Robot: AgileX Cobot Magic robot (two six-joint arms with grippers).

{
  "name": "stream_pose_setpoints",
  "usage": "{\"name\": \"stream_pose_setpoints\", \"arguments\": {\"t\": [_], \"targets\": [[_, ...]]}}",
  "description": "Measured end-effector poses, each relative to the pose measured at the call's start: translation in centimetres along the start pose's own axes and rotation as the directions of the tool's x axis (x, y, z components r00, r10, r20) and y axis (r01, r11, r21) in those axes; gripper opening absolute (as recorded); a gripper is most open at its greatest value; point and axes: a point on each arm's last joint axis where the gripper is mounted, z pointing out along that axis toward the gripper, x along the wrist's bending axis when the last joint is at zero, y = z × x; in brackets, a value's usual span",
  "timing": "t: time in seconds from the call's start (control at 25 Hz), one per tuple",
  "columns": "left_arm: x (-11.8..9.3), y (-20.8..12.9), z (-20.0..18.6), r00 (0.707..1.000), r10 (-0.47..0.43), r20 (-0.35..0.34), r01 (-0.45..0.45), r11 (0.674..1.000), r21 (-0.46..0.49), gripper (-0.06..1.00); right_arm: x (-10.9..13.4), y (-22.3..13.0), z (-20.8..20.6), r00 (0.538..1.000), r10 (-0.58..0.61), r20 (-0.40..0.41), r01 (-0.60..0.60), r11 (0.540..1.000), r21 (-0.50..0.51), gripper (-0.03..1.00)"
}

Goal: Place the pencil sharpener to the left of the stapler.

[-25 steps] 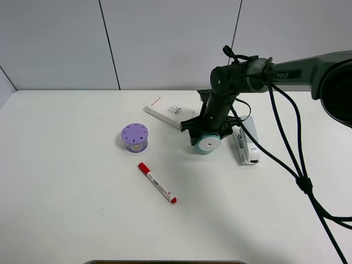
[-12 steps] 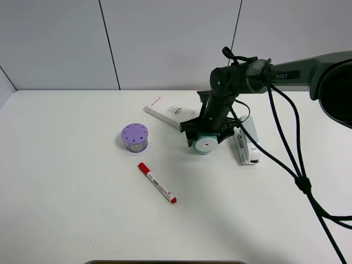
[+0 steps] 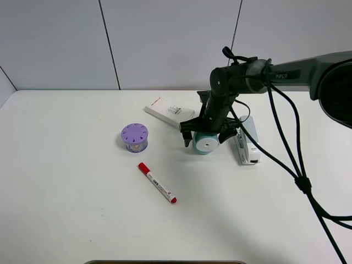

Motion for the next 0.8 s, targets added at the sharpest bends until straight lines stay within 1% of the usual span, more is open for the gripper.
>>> {"name": "stream_pose_setpoints", "arguments": {"t": [0.2, 0.44, 0.68, 0.8], "targets": [[0.0, 0.0, 0.0, 1.000, 0.000, 0.000, 0.000, 1.000, 0.000, 0.95, 0.0, 0.1, -0.1, 1.000, 0.000, -0.001, 0.000, 1.000, -0.002, 0.99], [0.0, 0.0, 0.0, 1.000, 0.000, 0.000, 0.000, 1.000, 0.000, 0.95, 0.4, 1.0, -1.4, 1.000, 0.006, -0.007, -0.006, 1.000, -0.012, 0.99], [0.0, 0.0, 0.0, 1.000, 0.000, 0.000, 0.000, 1.000, 0.000, 0.95, 0.6, 1.3, -4.1, 1.000, 0.017, -0.012, -0.017, 0.998, -0.053, 0.99], [0.0, 0.0, 0.0, 1.000, 0.000, 0.000, 0.000, 1.000, 0.000, 0.95, 0.7, 1.4, -5.5, 1.000, 0.019, -0.009, -0.020, 0.998, -0.057, 0.99]]}}
